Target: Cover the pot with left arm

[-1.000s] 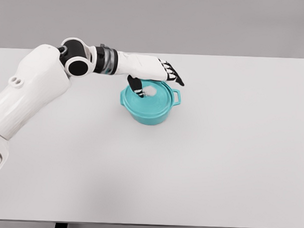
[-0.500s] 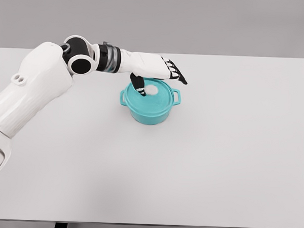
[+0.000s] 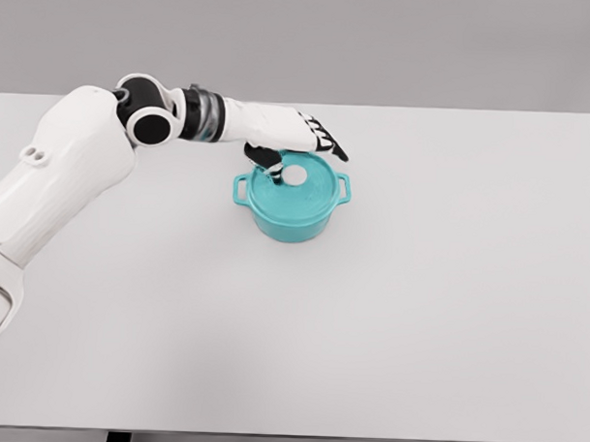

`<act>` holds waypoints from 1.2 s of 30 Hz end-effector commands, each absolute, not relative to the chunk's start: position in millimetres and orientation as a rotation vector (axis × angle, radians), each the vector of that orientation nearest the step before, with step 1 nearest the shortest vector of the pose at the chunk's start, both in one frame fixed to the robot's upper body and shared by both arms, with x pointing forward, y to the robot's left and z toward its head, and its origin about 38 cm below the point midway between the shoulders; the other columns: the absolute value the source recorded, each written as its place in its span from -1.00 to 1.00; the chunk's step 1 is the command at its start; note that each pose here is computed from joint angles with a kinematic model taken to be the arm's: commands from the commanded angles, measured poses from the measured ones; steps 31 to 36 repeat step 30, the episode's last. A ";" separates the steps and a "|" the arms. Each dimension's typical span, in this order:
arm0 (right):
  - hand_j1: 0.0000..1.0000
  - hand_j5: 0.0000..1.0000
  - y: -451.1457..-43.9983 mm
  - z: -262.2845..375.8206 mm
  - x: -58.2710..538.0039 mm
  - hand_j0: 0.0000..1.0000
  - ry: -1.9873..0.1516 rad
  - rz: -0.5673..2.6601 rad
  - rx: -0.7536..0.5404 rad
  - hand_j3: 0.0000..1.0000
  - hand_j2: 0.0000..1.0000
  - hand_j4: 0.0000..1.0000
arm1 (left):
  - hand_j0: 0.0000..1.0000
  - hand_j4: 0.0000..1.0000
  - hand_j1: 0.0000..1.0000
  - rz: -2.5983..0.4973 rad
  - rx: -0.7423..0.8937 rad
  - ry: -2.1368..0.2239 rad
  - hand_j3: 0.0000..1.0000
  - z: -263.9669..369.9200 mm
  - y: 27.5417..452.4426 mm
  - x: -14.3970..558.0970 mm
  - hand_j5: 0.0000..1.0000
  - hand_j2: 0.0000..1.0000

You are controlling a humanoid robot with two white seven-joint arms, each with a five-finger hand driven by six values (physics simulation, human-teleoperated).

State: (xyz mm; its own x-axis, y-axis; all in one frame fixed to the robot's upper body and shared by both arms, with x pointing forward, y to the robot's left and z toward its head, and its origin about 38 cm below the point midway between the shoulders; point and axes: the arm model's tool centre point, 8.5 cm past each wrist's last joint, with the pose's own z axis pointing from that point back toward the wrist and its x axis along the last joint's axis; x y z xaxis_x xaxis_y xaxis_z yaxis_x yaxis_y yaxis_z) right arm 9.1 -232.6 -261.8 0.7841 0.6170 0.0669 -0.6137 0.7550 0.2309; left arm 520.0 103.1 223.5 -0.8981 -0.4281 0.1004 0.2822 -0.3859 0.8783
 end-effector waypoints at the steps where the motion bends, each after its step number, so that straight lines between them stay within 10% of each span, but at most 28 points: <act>1: 1.00 1.00 -232.7 -261.8 9.2 1.00 0.013 0.671 0.247 1.00 1.00 1.00 | 1.00 1.00 1.00 -2.306 0.195 -1.411 1.00 222.2 104.4 519.6 1.00 1.00; 16: 1.00 1.00 -232.7 -261.8 9.2 1.00 0.013 0.671 0.247 1.00 1.00 1.00 | 1.00 1.00 1.00 -2.268 0.197 -1.496 1.00 254.1 101.6 524.7 1.00 1.00; 24: 1.00 1.00 -232.7 -261.8 9.2 1.00 0.013 0.671 0.247 1.00 1.00 1.00 | 1.00 1.00 1.00 -2.019 0.486 -1.322 1.00 311.1 327.1 519.8 1.00 1.00; 36: 1.00 1.00 -232.6 -261.8 9.2 1.00 0.014 0.671 0.248 1.00 1.00 1.00 | 1.00 1.00 1.00 -2.016 0.376 -1.244 1.00 253.8 330.9 507.9 1.00 1.00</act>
